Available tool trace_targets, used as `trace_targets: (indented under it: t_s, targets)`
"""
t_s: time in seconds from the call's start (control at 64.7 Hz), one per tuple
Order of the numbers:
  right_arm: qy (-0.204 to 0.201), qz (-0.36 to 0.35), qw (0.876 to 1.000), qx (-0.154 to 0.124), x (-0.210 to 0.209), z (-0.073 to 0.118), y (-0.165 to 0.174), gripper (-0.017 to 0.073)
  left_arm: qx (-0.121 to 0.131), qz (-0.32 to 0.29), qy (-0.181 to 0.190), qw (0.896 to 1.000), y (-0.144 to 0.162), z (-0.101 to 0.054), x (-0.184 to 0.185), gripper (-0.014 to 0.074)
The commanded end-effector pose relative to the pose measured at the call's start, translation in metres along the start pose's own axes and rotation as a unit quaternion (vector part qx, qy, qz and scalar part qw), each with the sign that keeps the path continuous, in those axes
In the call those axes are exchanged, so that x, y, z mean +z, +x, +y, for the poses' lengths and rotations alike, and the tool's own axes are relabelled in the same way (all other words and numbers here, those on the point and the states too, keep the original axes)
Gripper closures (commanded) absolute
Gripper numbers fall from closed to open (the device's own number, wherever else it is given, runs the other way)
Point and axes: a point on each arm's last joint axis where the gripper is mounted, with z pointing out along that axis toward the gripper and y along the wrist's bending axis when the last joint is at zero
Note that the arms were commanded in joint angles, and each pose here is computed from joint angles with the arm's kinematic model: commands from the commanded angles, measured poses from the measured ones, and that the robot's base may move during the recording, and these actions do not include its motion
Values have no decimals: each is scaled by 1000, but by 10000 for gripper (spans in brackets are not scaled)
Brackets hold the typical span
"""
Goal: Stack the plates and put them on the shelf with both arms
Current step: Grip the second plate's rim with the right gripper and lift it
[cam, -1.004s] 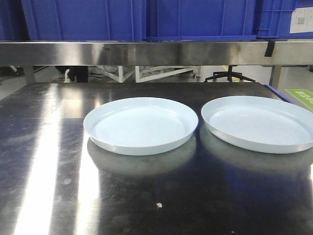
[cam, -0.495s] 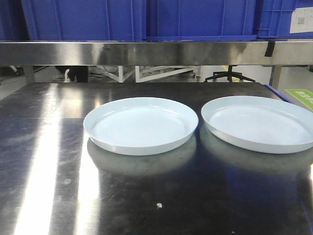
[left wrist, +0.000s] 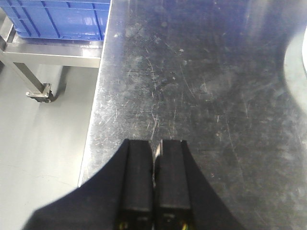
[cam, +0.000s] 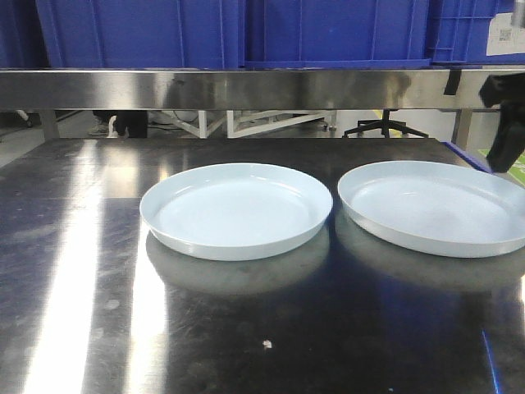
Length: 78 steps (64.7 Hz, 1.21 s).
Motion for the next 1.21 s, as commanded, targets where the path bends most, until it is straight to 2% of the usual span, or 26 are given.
trace_targets:
  t_s: [0.0, 0.68, 0.943, 1.19]
  targets:
    - [-5, -39, 999, -10, -10, 5, -13, 21, 4, -42, 15, 999, -13, -3, -5, 497]
    - [-1, -19, 1000, -8, 9, 3, -11, 21, 4, -42, 15, 999, -13, -3, -5, 497]
    - [8, -19, 1000, 5, 10, -7, -12, 21, 4, -42, 15, 999, -13, -3, -5, 497]
    - [8, -16, 1000, 5, 12, -8, -12, 21, 4, -42, 15, 999, -13, -3, -5, 497]
